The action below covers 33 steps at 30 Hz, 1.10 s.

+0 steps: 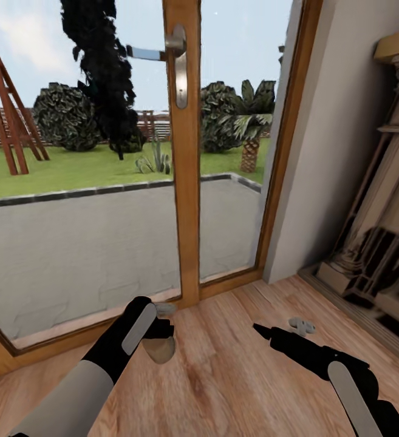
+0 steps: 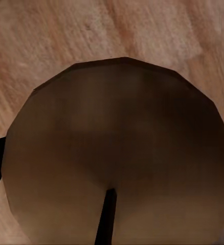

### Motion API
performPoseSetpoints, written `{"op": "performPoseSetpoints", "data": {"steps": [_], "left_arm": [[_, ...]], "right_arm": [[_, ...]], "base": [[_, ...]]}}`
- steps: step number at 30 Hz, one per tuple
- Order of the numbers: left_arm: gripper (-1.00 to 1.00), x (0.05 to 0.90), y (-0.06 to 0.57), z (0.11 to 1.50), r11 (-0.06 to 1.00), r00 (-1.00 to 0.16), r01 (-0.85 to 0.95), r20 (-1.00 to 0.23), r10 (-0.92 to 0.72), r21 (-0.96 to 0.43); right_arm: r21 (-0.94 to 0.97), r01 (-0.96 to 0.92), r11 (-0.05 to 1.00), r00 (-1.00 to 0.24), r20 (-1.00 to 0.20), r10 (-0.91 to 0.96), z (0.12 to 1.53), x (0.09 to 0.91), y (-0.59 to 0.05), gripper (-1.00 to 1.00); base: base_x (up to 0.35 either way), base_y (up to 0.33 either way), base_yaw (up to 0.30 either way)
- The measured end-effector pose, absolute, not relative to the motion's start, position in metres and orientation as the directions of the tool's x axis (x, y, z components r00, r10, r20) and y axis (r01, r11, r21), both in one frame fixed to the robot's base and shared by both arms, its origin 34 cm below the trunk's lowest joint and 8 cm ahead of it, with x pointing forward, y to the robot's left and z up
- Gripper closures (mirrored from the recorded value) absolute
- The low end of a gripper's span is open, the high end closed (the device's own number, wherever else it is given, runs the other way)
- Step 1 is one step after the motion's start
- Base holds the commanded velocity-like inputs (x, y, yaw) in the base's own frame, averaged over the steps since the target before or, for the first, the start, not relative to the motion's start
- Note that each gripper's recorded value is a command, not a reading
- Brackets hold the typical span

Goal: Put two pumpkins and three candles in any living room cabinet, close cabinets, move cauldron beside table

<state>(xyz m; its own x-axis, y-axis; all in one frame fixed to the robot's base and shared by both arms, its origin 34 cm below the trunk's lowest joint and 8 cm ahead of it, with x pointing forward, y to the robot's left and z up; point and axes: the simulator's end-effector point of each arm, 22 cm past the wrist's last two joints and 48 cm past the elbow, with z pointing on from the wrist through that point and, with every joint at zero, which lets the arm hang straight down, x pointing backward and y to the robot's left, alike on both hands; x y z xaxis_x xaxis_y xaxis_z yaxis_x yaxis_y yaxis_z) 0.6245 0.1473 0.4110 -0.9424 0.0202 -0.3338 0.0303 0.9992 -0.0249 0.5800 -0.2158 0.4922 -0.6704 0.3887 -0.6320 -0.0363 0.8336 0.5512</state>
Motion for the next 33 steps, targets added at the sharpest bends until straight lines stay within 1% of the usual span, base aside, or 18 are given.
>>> {"op": "performPoseSetpoints", "data": {"steps": [4,13,33], "left_arm": [[1.00,0.626,0.148,0.423,0.999,-0.935,0.031,-0.354,0.021,-0.022],[1.00,0.630,0.147,0.449,0.999,-0.917,0.032,-0.398,0.021,-0.023],[1.00,0.633,0.146,0.510,0.999,-0.870,0.036,-0.493,0.022,-0.019]], "right_arm": [[0.551,-0.044,0.834,-0.660,-0.643,0.390,0.501,0.580,-0.216,-1.00],[0.549,-0.054,0.834,-0.624,-0.670,0.401,0.524,0.580,-0.224,-1.00],[0.543,-0.106,0.833,-0.549,-0.731,0.406,0.578,0.576,-0.226,-1.00]], "base": [[-0.100,0.000,-0.223],[-0.231,0.000,-0.223],[-0.011,0.000,-0.221]]}}
